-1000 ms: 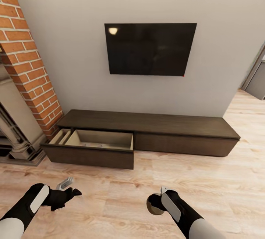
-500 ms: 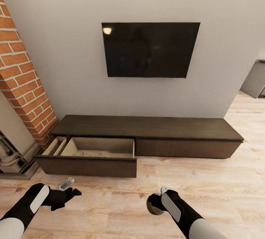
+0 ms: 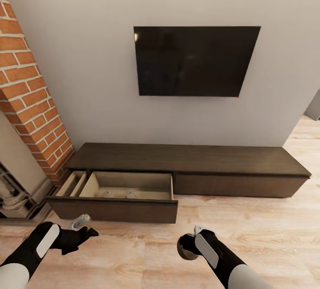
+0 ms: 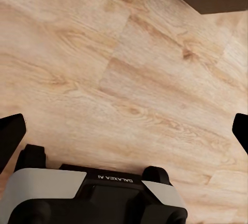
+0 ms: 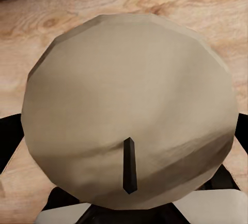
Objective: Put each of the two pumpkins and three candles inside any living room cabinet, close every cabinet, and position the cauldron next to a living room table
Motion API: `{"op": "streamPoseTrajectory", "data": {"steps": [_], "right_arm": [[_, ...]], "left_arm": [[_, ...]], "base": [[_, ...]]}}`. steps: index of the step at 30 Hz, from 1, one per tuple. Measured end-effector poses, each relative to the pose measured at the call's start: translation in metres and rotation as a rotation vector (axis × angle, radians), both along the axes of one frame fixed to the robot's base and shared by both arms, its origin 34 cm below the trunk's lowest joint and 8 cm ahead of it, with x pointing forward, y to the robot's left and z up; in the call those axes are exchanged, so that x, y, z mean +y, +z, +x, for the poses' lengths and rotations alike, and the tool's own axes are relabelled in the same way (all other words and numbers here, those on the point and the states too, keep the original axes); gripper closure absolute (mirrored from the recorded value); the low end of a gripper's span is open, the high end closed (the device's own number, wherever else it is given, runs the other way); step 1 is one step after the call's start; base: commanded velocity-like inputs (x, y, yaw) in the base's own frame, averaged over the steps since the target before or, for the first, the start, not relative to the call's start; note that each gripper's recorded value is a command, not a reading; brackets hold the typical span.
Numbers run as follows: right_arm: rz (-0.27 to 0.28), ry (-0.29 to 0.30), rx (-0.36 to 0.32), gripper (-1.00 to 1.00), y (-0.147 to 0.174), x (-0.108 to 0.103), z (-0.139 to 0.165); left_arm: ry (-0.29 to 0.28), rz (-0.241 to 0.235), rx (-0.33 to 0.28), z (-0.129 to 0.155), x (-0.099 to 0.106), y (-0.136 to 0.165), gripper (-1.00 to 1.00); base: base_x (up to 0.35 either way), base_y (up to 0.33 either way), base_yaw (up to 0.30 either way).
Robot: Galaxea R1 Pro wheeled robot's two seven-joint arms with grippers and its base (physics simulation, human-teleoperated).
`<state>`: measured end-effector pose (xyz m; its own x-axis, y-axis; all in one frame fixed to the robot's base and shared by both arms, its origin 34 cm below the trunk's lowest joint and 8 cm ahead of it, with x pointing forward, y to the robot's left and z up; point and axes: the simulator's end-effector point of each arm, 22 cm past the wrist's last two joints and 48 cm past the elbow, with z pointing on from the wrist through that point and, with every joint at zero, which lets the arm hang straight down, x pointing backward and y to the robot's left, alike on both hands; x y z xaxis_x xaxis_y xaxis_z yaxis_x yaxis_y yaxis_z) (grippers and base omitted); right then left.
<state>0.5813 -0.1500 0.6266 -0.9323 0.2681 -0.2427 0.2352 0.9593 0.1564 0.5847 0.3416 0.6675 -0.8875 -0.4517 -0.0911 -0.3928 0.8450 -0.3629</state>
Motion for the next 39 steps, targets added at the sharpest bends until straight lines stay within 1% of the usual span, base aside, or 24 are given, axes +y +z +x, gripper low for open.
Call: {"op": "streamPoseTrajectory", "data": {"steps": [6,11,15,18,22,24,28,35,37,39], "right_arm": [[0.004,0.002,0.006,1.0,0.0,0.001,-0.001],[0.028,0.032,0.058,1.0,0.001,0.008,-0.01],[0.052,0.047,0.045,1.0,0.012,0.015,-0.001],[0.057,0.051,0.042,1.0,0.015,0.016,0.001],[0.058,0.05,0.044,1.0,0.016,0.015,0.0],[0.065,0.055,0.043,1.0,0.019,0.02,-0.001],[0.06,0.068,0.047,1.0,0.023,0.024,-0.005],[0.068,0.057,0.048,1.0,0.033,0.024,-0.005],[0.069,0.057,0.048,1.0,0.036,0.024,-0.005],[0.07,0.058,0.048,1.0,0.039,0.025,-0.005]], "left_arm": [[0.0,-0.001,-0.001,0.0,0.0,0.0,-1.0],[0.004,0.004,-0.003,0.0,0.006,0.001,-1.0],[0.009,0.011,-0.004,0.0,0.014,0.003,-1.0],[0.012,0.014,-0.004,0.0,0.017,0.004,-1.0],[0.019,0.007,-0.008,0.002,0.018,0.008,-1.0],[0.019,0.004,-0.006,0.001,0.018,0.011,-1.0],[0.018,0.003,-0.003,0.0,0.018,0.016,-1.0],[0.018,0.002,0.001,-0.002,0.018,0.025,-1.0],[0.017,0.0,0.006,-0.003,0.018,0.028,-1.0],[0.014,-0.01,0.027,-0.008,0.017,0.03,-1.0]], "base": [[0.153,0.283,0.0],[0.158,0.217,0.0],[0.251,0.135,0.0],[0.203,0.043,0.0],[0.035,0.007,0.0],[0.006,0.001,0.0],[0.001,0.0,0.0],[0.0,0.0,0.0],[0.0,0.0,0.0],[0.0,0.0,0.0]]}}
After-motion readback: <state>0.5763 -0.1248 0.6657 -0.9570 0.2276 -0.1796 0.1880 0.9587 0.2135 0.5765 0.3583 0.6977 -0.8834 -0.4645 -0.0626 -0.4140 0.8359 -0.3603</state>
